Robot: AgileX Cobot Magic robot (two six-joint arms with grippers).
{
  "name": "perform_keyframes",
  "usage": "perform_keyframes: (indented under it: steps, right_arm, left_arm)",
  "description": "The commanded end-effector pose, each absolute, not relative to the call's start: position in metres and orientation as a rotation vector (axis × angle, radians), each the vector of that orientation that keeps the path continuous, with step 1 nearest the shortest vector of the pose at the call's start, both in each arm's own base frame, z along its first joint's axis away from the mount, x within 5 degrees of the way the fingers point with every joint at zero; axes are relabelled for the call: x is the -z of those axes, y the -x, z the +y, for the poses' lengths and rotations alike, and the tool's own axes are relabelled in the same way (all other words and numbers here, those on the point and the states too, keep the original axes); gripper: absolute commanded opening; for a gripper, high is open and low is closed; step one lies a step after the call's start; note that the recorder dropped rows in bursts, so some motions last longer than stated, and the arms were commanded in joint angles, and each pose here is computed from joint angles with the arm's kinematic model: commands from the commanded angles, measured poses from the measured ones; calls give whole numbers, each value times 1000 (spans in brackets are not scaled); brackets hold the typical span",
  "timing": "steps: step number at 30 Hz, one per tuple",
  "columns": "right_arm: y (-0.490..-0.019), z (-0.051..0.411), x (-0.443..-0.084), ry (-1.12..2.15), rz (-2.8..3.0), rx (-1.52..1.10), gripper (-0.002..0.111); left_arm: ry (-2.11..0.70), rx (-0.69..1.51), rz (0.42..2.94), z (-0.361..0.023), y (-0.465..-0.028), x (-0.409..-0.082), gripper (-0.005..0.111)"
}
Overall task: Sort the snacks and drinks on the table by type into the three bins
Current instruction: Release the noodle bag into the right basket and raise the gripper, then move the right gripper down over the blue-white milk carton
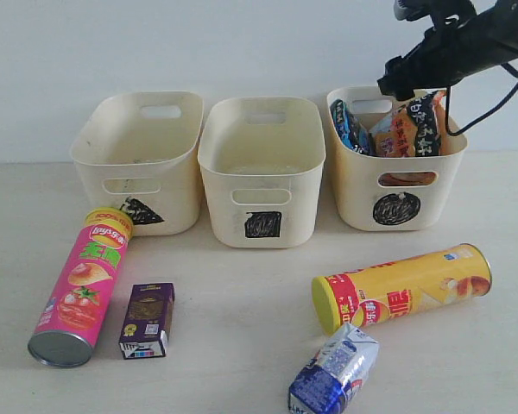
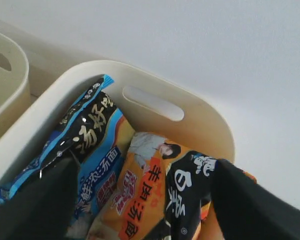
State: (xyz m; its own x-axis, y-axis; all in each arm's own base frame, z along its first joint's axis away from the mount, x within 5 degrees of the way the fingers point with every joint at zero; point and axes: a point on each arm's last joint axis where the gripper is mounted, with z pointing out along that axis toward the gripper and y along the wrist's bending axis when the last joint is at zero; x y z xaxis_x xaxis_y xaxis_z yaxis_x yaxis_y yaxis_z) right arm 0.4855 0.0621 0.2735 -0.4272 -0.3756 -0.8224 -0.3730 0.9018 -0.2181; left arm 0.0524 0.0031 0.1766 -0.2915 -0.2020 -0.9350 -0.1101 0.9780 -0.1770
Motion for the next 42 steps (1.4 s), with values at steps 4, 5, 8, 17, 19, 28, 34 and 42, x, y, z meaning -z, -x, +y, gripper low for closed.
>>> perform_keyframes:
  steps: [4, 5, 8, 17, 19, 28, 34, 42]
  right_arm:
    - [-461, 60, -310, 624, 2086, 11, 27]
    - [-458, 60, -313, 637, 2101, 1, 19]
    - [-448, 61, -318, 672, 2146, -28, 0]
    - [-423, 45, -324, 526, 2416, 59, 0]
    - [-416, 40, -324, 496, 2495, 104, 0]
    - [-388, 30, -335, 414, 2686, 166, 0]
    - [-377, 27, -344, 370, 2713, 181, 0]
    - [-351, 50, -327, 871, 2652, -124, 0]
  left_arm:
    - [240, 102, 1858, 3, -52, -178, 4]
    - [240, 102, 1858, 3, -52, -178, 4]
    - [240, 102, 1858, 3, -52, -178, 4]
    - [240, 102, 1858, 3, -52, -178, 4]
    - [240, 102, 1858, 3, -52, -178, 4]
    - [240, 102, 1858, 3, -52, -178, 4]
    - [240, 102, 1860, 3, -52, -178, 4]
    - [240, 102, 1860, 3, -52, -178, 4]
